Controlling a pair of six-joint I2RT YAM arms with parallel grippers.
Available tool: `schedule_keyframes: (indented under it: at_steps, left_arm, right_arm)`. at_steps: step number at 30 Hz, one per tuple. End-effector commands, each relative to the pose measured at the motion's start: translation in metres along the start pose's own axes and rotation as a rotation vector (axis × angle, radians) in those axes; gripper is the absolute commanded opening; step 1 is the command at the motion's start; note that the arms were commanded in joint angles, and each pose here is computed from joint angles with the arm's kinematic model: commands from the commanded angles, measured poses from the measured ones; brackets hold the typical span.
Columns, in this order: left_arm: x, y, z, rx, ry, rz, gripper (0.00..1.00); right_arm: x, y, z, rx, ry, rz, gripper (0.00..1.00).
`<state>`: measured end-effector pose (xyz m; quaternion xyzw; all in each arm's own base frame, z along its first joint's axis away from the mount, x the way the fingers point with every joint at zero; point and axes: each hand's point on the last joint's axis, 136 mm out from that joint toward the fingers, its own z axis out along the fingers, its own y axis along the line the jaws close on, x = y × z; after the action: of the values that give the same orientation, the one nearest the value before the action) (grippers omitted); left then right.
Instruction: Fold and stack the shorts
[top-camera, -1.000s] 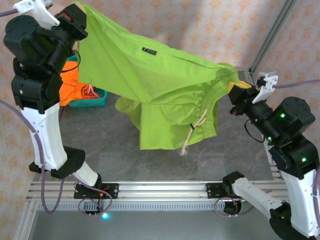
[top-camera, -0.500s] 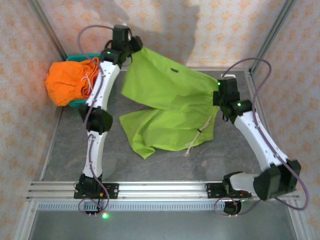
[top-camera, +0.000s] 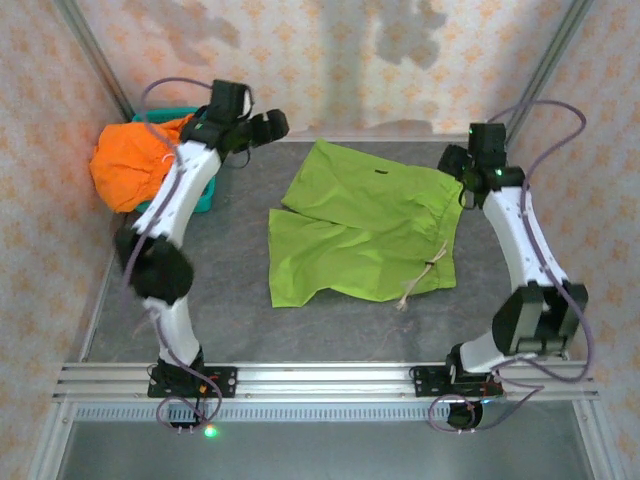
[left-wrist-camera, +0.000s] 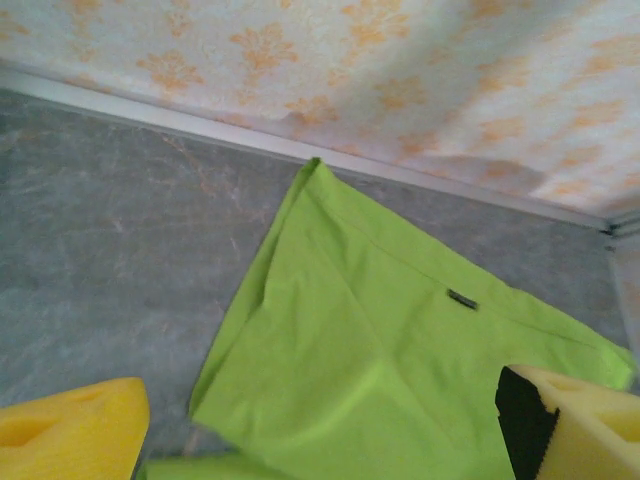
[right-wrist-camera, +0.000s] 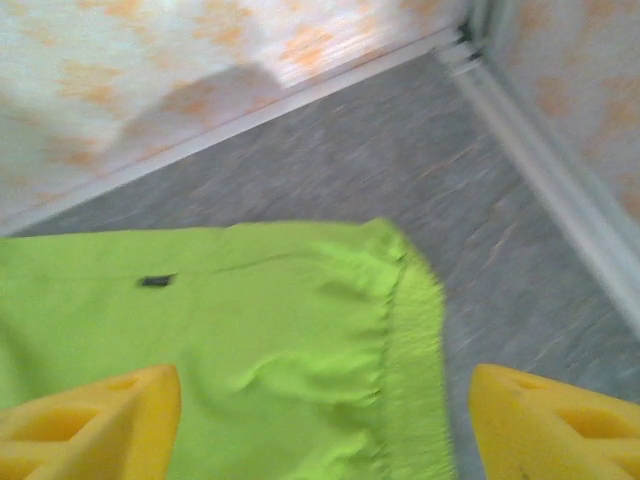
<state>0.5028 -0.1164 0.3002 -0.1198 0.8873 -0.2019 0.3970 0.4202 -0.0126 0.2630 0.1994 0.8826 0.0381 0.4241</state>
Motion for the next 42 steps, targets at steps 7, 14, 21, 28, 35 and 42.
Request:
schedule_keyframes:
  at_steps: [7,14,21,28,35,42]
  left_arm:
    - [0.146,0.062,0.026,-0.011,0.189,-0.096,0.84]
    - [0.216,0.089,0.069,-0.06,0.331,-0.13,0.77]
    - [0.223,0.095,0.089,-0.083,0.36,-0.129,0.64]
    - [0.22,0.095,0.094,-0.095,0.367,-0.121,0.48]
    - [0.228,0.095,0.096,-0.097,0.393,-0.122,0.21]
    - [0.193,0.092,0.084,-0.124,0.324,-0.082,0.0]
  right_arm:
    - [0.109,0.033,-0.038,-0.33,0.239,0.19,0.77]
    - [0.168,0.017,-0.032,-0.306,0.351,0.228,0.79]
    - [0.205,0.003,-0.021,-0.265,0.417,0.233,0.79]
    - [0.217,-0.007,-0.016,-0.226,0.433,0.212,0.79]
    - [0.224,-0.012,-0.012,-0.201,0.446,0.196,0.79]
    - [0.23,-0.029,-0.008,-0.119,0.439,0.188,0.79]
